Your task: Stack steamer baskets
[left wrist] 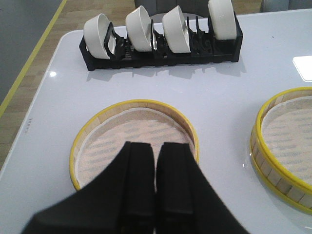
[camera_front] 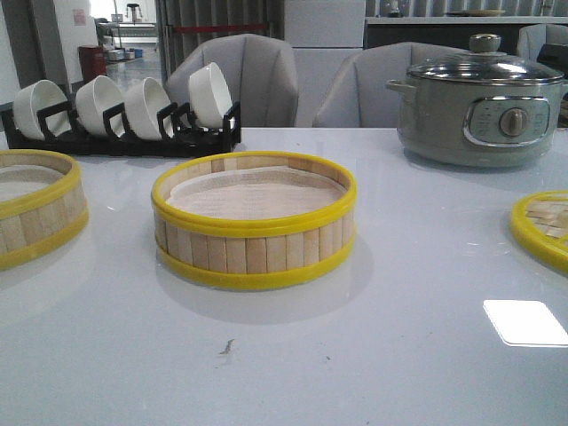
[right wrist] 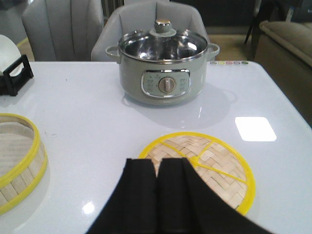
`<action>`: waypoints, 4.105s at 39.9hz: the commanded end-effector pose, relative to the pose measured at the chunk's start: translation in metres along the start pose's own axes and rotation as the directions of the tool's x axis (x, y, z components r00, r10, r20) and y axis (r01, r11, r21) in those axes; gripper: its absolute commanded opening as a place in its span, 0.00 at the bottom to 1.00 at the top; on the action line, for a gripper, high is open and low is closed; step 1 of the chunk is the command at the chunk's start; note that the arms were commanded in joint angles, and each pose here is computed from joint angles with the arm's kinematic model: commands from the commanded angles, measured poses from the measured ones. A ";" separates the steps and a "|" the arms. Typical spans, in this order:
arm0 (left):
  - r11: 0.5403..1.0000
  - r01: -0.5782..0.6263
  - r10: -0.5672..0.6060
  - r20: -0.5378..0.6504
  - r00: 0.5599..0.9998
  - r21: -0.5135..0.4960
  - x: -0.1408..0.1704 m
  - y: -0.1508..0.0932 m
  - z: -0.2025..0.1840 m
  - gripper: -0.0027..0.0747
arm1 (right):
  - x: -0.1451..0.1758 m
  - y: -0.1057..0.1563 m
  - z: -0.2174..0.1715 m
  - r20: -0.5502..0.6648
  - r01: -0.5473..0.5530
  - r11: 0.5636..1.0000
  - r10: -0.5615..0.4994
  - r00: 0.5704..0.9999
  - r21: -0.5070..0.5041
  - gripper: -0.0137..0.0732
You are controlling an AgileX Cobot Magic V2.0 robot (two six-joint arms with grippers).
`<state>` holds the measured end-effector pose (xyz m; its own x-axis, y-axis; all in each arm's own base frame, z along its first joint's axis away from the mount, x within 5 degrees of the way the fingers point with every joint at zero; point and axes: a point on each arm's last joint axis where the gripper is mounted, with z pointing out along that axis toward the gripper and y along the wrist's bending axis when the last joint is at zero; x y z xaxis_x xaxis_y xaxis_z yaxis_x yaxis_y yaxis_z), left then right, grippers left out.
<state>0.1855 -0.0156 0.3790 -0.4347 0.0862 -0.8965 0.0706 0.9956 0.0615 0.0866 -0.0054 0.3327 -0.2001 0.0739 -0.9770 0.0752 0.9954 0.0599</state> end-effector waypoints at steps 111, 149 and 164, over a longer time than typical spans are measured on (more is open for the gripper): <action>0.990 0.127 -0.101 -0.323 0.941 0.059 -0.004 -0.021 0.156 0.61 | -0.042 0.001 0.062 -0.105 -0.005 1.000 0.006 0.994 0.011 0.73; 0.992 0.068 -0.026 -0.362 0.932 0.104 0.005 -0.048 0.224 0.61 | -0.041 0.001 0.066 -0.112 -0.005 1.000 0.006 0.994 0.011 0.73; 0.992 0.068 -0.025 -0.369 0.929 0.104 -0.001 -0.051 0.248 0.61 | -0.041 0.001 0.066 -0.112 -0.005 1.000 0.006 0.994 0.011 0.73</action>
<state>0.4009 -0.0726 0.2388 -0.8086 0.0794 -0.5830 0.1251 0.9914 -0.0386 0.1567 -0.0105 0.3403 -0.4207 0.0958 -0.9021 0.0884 0.9940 0.0643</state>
